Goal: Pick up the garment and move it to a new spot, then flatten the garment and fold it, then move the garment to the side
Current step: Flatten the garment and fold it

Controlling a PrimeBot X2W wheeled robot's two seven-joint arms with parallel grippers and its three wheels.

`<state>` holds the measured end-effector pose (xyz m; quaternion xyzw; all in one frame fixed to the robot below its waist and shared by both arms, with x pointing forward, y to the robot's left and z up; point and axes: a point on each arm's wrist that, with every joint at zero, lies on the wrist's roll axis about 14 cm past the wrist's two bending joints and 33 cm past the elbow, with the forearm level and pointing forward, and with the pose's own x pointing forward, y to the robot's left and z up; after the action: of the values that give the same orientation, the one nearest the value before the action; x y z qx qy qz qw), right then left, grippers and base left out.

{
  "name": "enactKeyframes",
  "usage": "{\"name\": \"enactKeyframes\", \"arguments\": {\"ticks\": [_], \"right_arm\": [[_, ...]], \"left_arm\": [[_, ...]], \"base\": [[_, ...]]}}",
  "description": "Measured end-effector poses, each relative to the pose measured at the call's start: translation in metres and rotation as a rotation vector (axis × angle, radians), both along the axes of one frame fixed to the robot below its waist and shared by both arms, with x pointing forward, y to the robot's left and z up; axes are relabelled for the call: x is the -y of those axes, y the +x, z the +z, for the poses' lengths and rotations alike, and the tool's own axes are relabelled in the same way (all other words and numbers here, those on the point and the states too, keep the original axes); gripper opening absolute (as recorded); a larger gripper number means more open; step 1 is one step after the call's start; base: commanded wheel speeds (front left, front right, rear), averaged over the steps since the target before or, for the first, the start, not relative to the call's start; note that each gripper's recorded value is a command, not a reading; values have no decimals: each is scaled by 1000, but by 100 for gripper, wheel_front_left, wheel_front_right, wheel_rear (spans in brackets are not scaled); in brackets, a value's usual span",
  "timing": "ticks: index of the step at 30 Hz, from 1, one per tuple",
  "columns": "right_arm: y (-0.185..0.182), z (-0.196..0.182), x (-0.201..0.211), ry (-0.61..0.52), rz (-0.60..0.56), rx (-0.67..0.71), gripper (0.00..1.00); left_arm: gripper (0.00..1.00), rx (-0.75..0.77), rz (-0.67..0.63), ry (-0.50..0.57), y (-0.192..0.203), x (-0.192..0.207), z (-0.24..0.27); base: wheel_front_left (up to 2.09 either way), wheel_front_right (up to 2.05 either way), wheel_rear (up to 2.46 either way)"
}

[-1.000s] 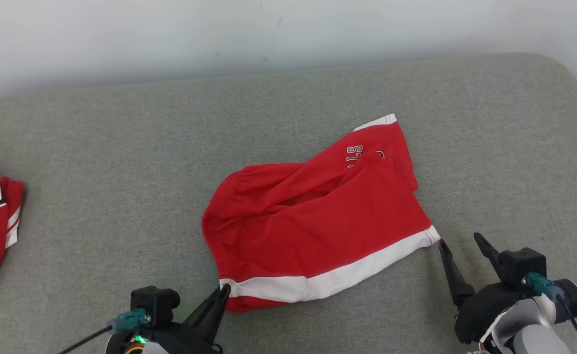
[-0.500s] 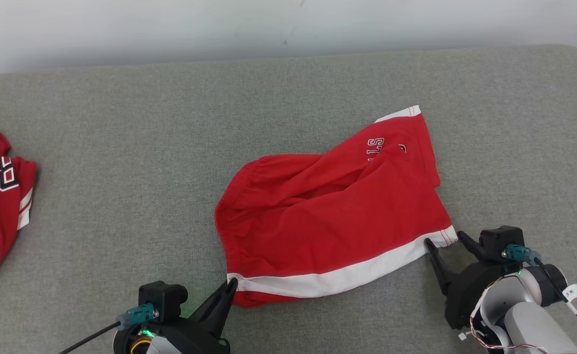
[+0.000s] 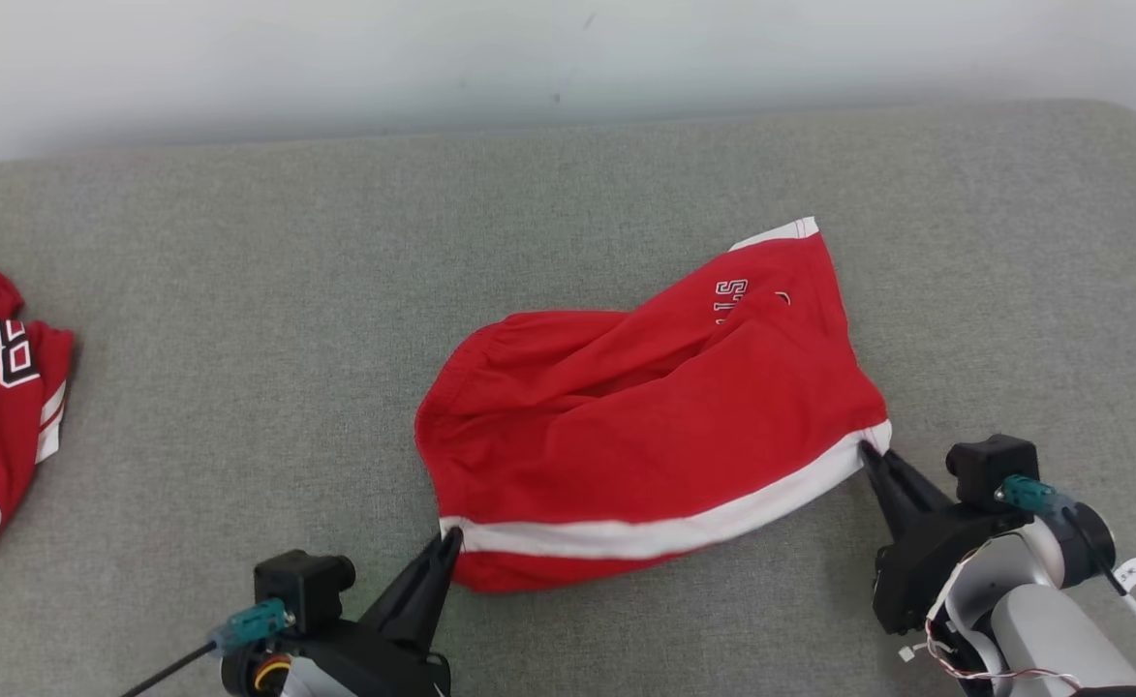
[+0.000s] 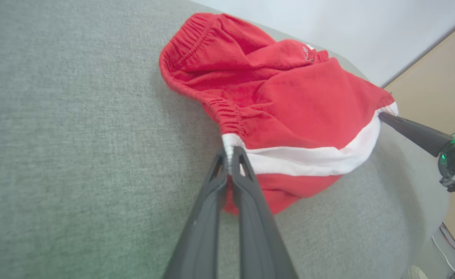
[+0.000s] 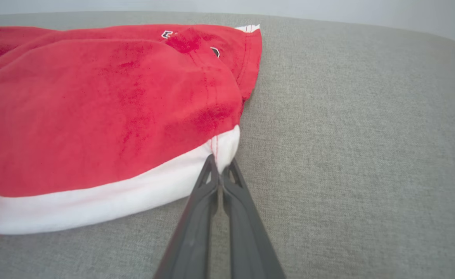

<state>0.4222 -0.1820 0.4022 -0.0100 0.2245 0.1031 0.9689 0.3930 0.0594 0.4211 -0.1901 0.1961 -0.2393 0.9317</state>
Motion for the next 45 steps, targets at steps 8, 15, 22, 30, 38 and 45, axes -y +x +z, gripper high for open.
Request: {"name": "enactKeyframes", "arguments": {"ticks": [8,15,22,30,38,45], "right_arm": [[9,54,2,47,-10,185,0],[15,119,3,80,6,331,0],[33,220,11,24,49,521,0],[71,273,12,31,67,591,0],[132,307,30,12,13,708,0],[176,312,42,-22,-38,834,0]], "left_arm": [[0,186,30,-108,20,2,63],[0,316,44,-306,40,5,144],[0,445,5,-503,69,10,243],[0,446,30,-507,117,11,264],[0,500,57,-498,176,18,278],[0,595,129,-510,225,16,280]], "base": [[0,0,0],[0,0,0],[0,0,0],[0,0,0],[0,0,0],[0,0,0]]}}
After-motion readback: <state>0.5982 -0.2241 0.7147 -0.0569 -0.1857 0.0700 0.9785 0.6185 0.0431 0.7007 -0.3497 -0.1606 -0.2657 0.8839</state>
